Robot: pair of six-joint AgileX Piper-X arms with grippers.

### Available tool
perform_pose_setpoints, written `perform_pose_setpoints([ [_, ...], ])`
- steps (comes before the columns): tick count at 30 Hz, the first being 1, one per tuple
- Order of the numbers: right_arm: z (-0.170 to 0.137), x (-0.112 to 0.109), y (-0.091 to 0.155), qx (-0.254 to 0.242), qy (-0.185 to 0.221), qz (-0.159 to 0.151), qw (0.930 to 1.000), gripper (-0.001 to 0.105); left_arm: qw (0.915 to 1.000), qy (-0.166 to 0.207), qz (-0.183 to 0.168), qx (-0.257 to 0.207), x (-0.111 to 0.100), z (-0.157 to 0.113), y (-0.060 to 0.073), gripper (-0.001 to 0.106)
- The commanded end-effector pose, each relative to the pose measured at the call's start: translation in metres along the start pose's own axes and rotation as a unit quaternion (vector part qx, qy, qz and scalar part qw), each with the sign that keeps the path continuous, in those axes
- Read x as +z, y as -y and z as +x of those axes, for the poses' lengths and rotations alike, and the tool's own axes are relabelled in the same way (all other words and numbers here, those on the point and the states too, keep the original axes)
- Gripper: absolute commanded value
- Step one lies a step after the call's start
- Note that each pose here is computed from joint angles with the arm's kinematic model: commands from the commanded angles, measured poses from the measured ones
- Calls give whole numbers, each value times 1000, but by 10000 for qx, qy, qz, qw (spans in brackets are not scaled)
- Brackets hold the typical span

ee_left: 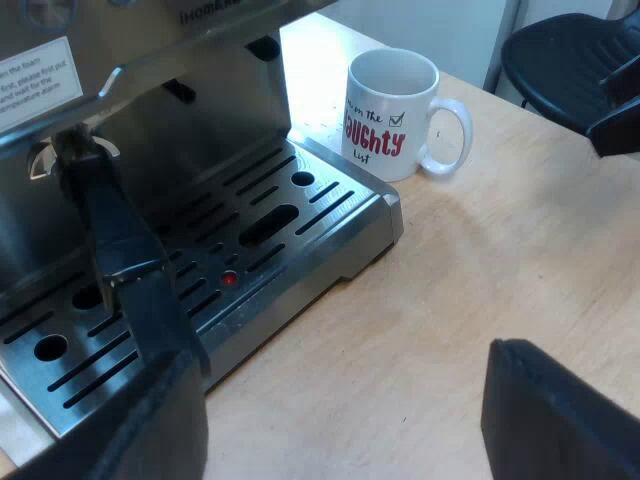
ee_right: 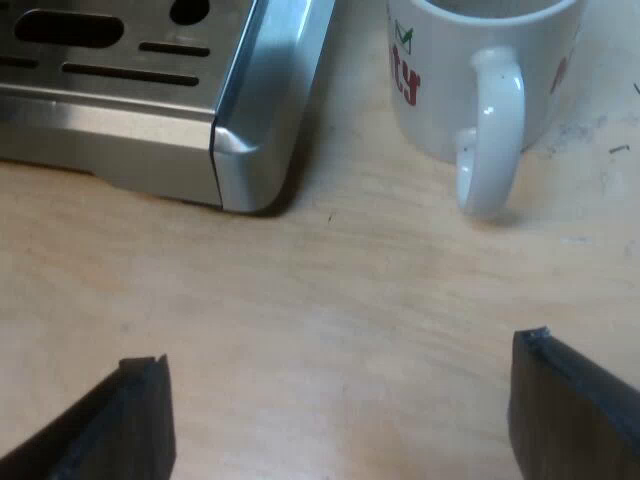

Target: Place mug into machine

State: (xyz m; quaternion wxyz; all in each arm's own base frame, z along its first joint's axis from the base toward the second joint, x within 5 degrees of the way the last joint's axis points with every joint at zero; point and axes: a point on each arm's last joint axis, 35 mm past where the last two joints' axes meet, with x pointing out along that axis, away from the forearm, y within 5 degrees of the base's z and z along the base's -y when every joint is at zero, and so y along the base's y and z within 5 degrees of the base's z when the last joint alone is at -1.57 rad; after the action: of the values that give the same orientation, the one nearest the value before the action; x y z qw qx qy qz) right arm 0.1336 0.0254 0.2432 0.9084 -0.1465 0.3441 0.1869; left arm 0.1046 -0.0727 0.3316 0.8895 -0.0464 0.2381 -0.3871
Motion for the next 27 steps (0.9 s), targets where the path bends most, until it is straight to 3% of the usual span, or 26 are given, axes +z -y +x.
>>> perform_pose_setpoints([
  [1,7,-3,0,-68,240,-28,9997,70,9999,85,17,-73,3,-2,2,61],
  [15,46,-47,-7,-482,700,-80,9963,70,9999,85,17,-73,3,-2,2,61],
  [19,54,-57,-9,-617,1129,-127,9916,70,9999,85,17,-73,3,-2,2,61],
  [27,59,-59,-7,-1049,1493,-123,9831,70,9999,85,17,-73,3,-2,2,61],
])
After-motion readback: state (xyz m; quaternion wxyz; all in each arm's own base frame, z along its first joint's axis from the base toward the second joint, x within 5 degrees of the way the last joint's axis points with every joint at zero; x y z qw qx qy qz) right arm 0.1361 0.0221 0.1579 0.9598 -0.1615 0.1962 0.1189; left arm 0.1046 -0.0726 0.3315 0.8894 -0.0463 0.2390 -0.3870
